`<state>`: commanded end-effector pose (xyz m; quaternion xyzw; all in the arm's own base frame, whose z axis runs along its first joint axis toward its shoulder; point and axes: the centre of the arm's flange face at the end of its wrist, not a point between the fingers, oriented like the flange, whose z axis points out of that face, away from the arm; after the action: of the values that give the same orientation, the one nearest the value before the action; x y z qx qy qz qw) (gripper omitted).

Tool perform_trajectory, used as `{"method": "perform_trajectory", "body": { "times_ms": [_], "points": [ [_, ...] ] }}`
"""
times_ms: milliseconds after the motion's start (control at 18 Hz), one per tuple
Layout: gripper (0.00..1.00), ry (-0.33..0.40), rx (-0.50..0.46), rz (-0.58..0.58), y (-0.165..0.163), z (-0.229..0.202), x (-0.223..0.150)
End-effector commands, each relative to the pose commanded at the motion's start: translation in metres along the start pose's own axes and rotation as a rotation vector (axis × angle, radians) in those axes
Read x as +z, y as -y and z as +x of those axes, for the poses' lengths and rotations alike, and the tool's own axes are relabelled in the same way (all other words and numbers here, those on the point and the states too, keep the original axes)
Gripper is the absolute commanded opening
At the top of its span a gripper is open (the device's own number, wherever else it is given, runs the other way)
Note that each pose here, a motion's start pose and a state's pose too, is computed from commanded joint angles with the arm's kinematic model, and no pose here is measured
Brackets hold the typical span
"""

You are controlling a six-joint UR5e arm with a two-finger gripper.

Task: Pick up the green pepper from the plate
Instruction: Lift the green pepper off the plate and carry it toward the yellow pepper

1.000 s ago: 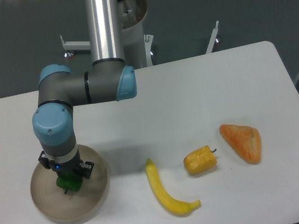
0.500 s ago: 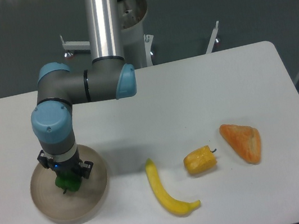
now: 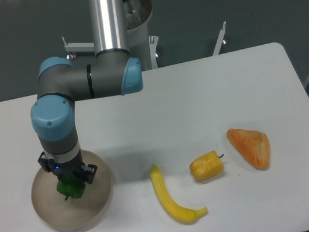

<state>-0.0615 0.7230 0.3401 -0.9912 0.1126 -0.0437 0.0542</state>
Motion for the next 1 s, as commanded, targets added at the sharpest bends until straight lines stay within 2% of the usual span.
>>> {"method": "perform_trajectory", "body": {
  "times_ms": [222,500,722,1000],
  "points": [
    [0.4,0.041,0.06,-0.024,-0.02,-0.045,-0.02],
    [0.4,0.12,0.175,-0.064,-0.064,-0.126,-0.046],
    [0.4,0.143,0.206,-0.09,-0.101,-0.188,-0.052],
    [0.4,0.153,0.243,-0.104,-0.126,-0.228,-0.056]
  ]
}}
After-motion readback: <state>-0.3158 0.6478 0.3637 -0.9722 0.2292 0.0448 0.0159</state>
